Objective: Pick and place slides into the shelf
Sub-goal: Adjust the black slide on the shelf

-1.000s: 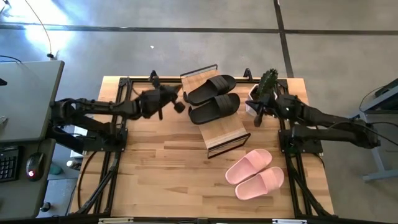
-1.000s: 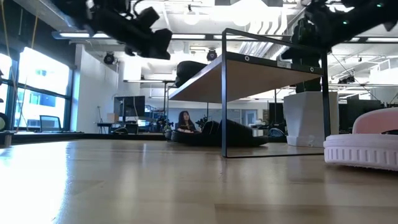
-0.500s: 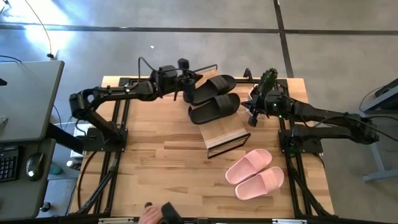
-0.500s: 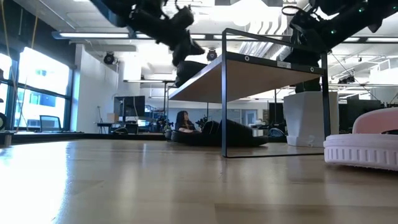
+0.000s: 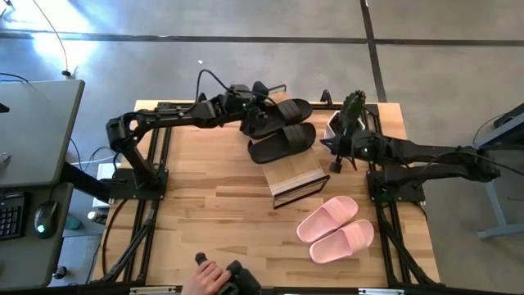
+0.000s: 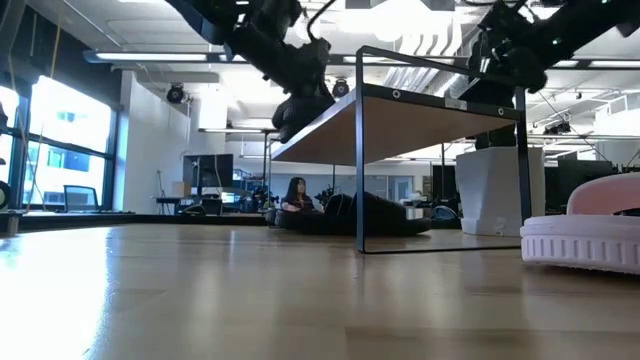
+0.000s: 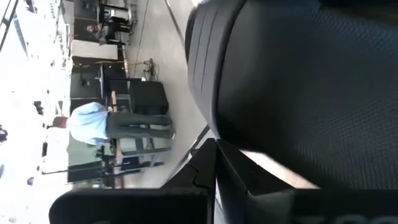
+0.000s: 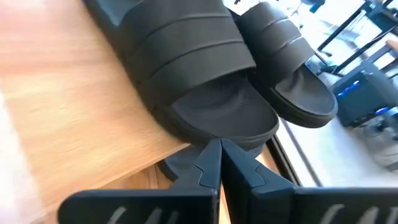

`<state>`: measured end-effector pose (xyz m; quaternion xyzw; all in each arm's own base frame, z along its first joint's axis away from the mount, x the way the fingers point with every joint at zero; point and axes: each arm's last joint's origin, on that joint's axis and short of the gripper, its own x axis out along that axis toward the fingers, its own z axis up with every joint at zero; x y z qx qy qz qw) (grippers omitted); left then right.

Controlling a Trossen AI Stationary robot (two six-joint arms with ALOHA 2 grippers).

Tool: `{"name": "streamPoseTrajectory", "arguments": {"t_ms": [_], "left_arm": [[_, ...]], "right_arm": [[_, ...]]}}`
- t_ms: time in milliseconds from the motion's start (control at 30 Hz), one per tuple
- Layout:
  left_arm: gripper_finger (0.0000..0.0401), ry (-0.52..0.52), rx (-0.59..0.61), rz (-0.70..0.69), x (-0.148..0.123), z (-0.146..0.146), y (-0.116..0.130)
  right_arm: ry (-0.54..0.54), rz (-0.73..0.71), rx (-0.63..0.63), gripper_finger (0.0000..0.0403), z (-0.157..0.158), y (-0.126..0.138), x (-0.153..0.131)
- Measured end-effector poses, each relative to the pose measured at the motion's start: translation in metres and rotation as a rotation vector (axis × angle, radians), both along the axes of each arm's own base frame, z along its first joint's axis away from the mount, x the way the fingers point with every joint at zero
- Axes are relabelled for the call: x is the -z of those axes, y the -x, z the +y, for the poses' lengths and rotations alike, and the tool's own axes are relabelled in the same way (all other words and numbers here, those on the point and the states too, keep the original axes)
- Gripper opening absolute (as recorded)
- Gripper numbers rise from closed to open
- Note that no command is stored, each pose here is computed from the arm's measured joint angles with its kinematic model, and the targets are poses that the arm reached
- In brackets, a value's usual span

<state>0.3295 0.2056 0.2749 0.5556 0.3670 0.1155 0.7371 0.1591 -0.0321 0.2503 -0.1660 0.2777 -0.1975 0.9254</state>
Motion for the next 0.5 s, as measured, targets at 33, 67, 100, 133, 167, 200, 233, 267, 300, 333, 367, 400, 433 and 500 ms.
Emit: {"name": "streamPoseTrajectory", "arguments": {"t_ms": [33,67,100,133,167,200,233,267,300,333,367,400,433,500], "left_arm": [[0.0001,-0.011,0.002,0.008,0.000,0.000,0.000],[0.0001,-0.014,0.003,0.011,0.000,0.000,0.000],[0.0001,-0.015,0.003,0.012,0.000,0.000,0.000],[0.0001,-0.015,0.003,0.012,0.000,0.000,0.000],[0.0001,-0.016,0.003,0.011,0.000,0.000,0.000],[0.0001,-0.018,0.002,0.010,0.000,0.000,0.000],[0.0002,-0.021,-0.001,0.006,-0.001,0.001,0.000],[0.0005,-0.028,-0.002,-0.001,-0.002,0.001,0.000],[0.0011,-0.038,-0.003,-0.011,-0.003,0.001,-0.001],[0.0018,-0.048,-0.003,-0.020,-0.004,0.002,-0.001],[0.0028,-0.060,0.001,-0.025,-0.005,0.002,-0.001],[0.0039,-0.072,0.006,-0.022,-0.005,0.002,-0.002],[0.0052,-0.079,0.015,-0.015,-0.005,0.000,-0.003],[0.0081,-0.088,0.019,-0.005,-0.005,-0.001,-0.003]], "right_arm": [[0.015,0.007,-0.002,0.0000,0.004,0.001,0.000],[0.041,0.021,-0.008,0.0000,0.007,0.001,0.000],[0.068,0.036,-0.014,0.0000,0.011,0.002,0.000],[0.101,0.049,-0.016,0.0000,0.015,0.003,0.000],[0.135,0.055,-0.009,0.0000,0.018,0.003,0.000],[0.166,0.056,0.004,0.0000,0.021,0.004,-0.001],[0.196,0.055,0.022,0.0000,0.024,0.005,-0.002],[0.219,0.054,0.040,0.0000,0.026,0.006,-0.003],[0.234,0.053,0.053,0.0000,0.028,0.006,-0.004],[0.245,0.049,0.061,0.0000,0.030,0.007,-0.004],[0.249,0.048,0.059,0.0000,0.031,0.007,-0.004],[0.244,0.041,0.055,0.0000,0.033,0.008,-0.004],[0.237,0.034,0.052,0.0000,0.034,0.007,-0.004],[0.226,0.030,0.048,0.0000,0.035,0.008,-0.004]]}}
